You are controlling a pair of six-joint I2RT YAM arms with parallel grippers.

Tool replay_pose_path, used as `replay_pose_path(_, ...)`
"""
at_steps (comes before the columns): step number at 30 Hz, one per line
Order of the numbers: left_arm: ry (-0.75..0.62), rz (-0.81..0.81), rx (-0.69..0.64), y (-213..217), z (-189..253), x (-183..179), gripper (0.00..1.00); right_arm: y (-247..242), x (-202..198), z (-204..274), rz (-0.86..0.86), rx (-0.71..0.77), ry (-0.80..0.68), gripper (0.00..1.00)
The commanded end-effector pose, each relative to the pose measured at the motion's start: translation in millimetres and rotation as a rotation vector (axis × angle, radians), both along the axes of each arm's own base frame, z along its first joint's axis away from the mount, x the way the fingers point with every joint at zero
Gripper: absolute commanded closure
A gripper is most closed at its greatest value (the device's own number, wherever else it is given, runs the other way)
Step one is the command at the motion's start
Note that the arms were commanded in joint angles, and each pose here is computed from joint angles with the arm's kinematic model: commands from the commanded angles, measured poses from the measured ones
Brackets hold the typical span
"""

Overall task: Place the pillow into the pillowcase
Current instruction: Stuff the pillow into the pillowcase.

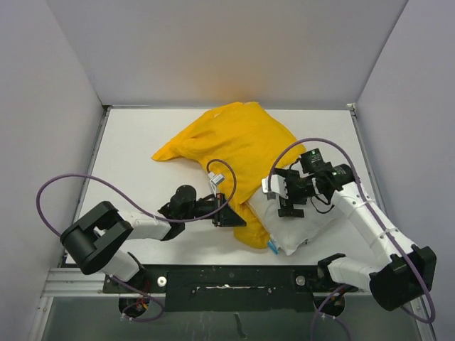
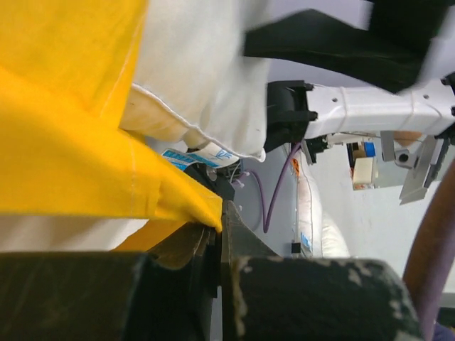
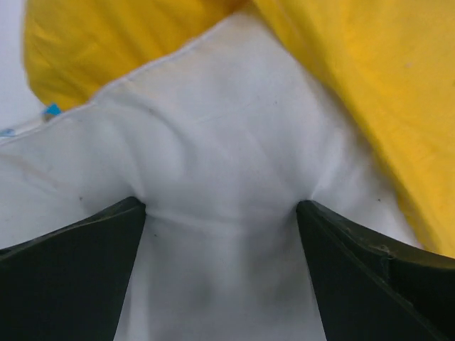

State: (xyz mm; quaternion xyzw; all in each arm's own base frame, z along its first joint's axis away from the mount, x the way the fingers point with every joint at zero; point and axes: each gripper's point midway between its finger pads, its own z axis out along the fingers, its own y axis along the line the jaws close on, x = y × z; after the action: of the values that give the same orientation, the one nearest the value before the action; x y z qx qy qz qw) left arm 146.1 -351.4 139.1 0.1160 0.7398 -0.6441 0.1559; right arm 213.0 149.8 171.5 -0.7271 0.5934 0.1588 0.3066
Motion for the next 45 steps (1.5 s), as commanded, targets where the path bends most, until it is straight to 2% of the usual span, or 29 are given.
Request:
replay_pose_path(1,-0.147,-0.108,-0.09,-6.8,50.9,-20.7,1.0,-37.2,69.0,-32.2,-0.231,-0.2,-0.218,0.19)
replay_pose_path(2,-0.156,-0.121,-0.09,-8.7,53.4,-24.1,1.0,-40.8,88.2,-37.6,-0.268,-0.221,-0.293,0.36)
replay_pose_path(3,-0.165,-0.135,-0.092,-11.7,55.7,-28.0,1.0,-44.9,105.3,-43.8,-0.3,-0.251,-0.357,0.6)
replay_pose_path(4,-0.172,-0.151,-0.096,-15.9,58.2,-31.6,1.0,-39.0,121.0,-42.7,-0.315,-0.227,-0.399,0.79)
replay_pose_path(5,-0.175,-0.17,-0.101,-20.7,60.2,-35.4,1.0,-27.9,131.6,-36.2,-0.33,-0.171,-0.403,0.93)
replay_pose_path(6,-0.179,-0.188,-0.109,-26.1,63.1,-39.1,1.0,-10.8,138.4,-21.6,-0.343,-0.078,-0.382,0.99)
replay_pose_path(9,-0.192,-0.228,-0.145,-42.0,72.1,-49.2,1.0,48.7,146.6,58.6,-0.374,0.287,-0.331,1.0)
replay_pose_path(10,-0.191,-0.236,-0.151,-46.4,72.2,-53.4,1.0,61.8,146.6,78.0,-0.394,0.385,-0.267,1.0)
replay_pose_path(12,-0.181,-0.234,-0.145,-52.8,63.2,-55.6,1.0,75.8,148.8,88.0,-0.462,0.511,-0.12,1.0)
replay_pose_path(14,-0.152,-0.208,-0.13,-55.6,47.6,-52.5,1.0,77.4,151.9,59.0,-0.491,0.5,-0.068,1.0)
replay_pose_path(17,-0.1,-0.13,-0.1,-51.7,17.5,-39.7,1.0,72.6,130.6,-24.4,-0.433,0.394,0.07,1.0)
replay_pose_path(18,-0.076,-0.107,-0.077,-48.5,5.7,-35.8,0.99,70.0,116.6,-49.8,-0.393,0.359,0.131,0.98)
replay_pose_path(20,-0.042,-0.076,-0.044,-40.2,-11.0,-30.6,0.9,69.4,83.8,-77.1,-0.253,0.31,0.235,0.85)
replay_pose_path(23,-0.022,-0.057,-0.012,-22.7,-20.6,-30.0,0.77,67.4,48.0,-69.0,-0.076,0.264,0.334,0.7)
replay_pose_path(26,-0.036,-0.044,0.057,-1.3,-24.4,-33.6,0.59,62.2,20.7,-39.5,0.051,0.293,0.321,0.5)
replay_pose_path(30,-0.156,-0.039,0.228,26.4,-13.2,-38.5,0.34,54.1,-1.6,9.8,0.124,0.35,0.239,0.25)
replay_pose_path(32,-0.232,-0.02,0.289,43.3,0.8,-38.7,0.26,47.7,-3.5,30.2,0.133,0.35,0.184,0.17)
replay_pose_path(35,-0.339,0.02,0.33,65.1,26.5,-36.1,0.15,32.7,14.0,50.8,0.071,0.334,0.1,0.14)
replay_pose_path(40,-0.425,0.118,0.406,73.9,63.9,-1.6,0.14,-2.2,81.1,87.5,-0.199,0.436,0.026,0.09)
replay_pose_path(45,-0.506,0.292,0.654,64.0,91.7,76.7,0.31,-17.6,143.8,83.1,-0.518,0.547,0.089,0.07)
